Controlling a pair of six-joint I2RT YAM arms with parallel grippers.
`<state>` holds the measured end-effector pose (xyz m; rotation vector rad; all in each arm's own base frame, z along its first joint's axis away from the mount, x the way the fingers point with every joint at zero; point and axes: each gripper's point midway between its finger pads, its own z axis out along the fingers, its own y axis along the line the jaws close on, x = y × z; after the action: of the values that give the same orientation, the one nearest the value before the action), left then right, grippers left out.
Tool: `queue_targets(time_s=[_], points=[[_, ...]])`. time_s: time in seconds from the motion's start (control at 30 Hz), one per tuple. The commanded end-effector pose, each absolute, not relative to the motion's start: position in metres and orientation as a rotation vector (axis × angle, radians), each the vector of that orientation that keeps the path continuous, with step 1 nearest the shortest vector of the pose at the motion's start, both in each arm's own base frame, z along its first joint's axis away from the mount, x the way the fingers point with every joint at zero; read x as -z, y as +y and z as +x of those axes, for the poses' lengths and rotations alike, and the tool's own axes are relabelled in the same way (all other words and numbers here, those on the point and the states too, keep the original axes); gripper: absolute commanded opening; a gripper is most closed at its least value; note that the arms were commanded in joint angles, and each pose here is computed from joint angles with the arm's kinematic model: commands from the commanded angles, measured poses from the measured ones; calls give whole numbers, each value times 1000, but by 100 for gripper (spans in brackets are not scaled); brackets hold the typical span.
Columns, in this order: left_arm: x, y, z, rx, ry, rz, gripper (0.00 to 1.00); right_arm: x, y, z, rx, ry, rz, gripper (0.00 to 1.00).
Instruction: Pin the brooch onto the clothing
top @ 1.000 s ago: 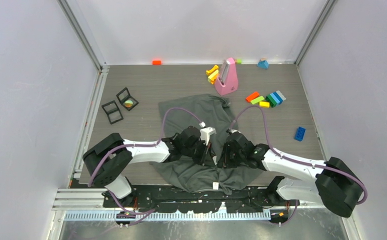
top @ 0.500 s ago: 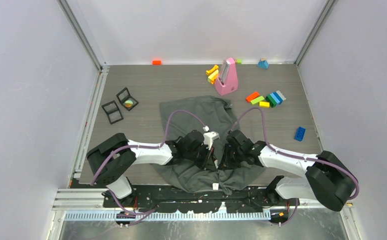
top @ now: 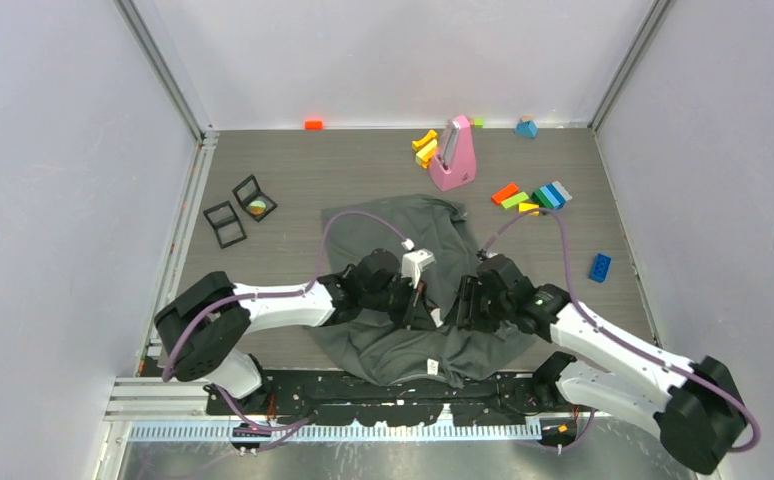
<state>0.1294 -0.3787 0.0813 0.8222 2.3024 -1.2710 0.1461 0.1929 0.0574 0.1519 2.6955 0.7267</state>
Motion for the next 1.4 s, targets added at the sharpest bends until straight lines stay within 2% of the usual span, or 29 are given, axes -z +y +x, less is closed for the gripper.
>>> queue_targets(time_s=[0.0, 0.23, 0.57, 0.77, 1.1, 1.37], points=[[-141, -391, 110, 1546, 2143, 926, 0, -137, 211, 168, -921, 2413, 51, 58], [-184, -371, 94, 1689, 2176, 935, 0, -199, 208, 151, -1095, 2123, -119, 81], [-218, -330, 84, 1823, 2174, 1053, 0, -271, 224, 102, -1411, 1758, -461, 90], [-225, -314, 71, 1822, 2131, 1193, 0, -289, 241, 78, -1591, 1681, -642, 90], [-232, -305, 61, 1919, 2056, 1261, 0, -264, 256, 76, -1659, 1798, -739, 88], [-232, -305, 59, 1948, 2041, 1275, 0, -244, 267, 77, -1665, 1869, -753, 74]])
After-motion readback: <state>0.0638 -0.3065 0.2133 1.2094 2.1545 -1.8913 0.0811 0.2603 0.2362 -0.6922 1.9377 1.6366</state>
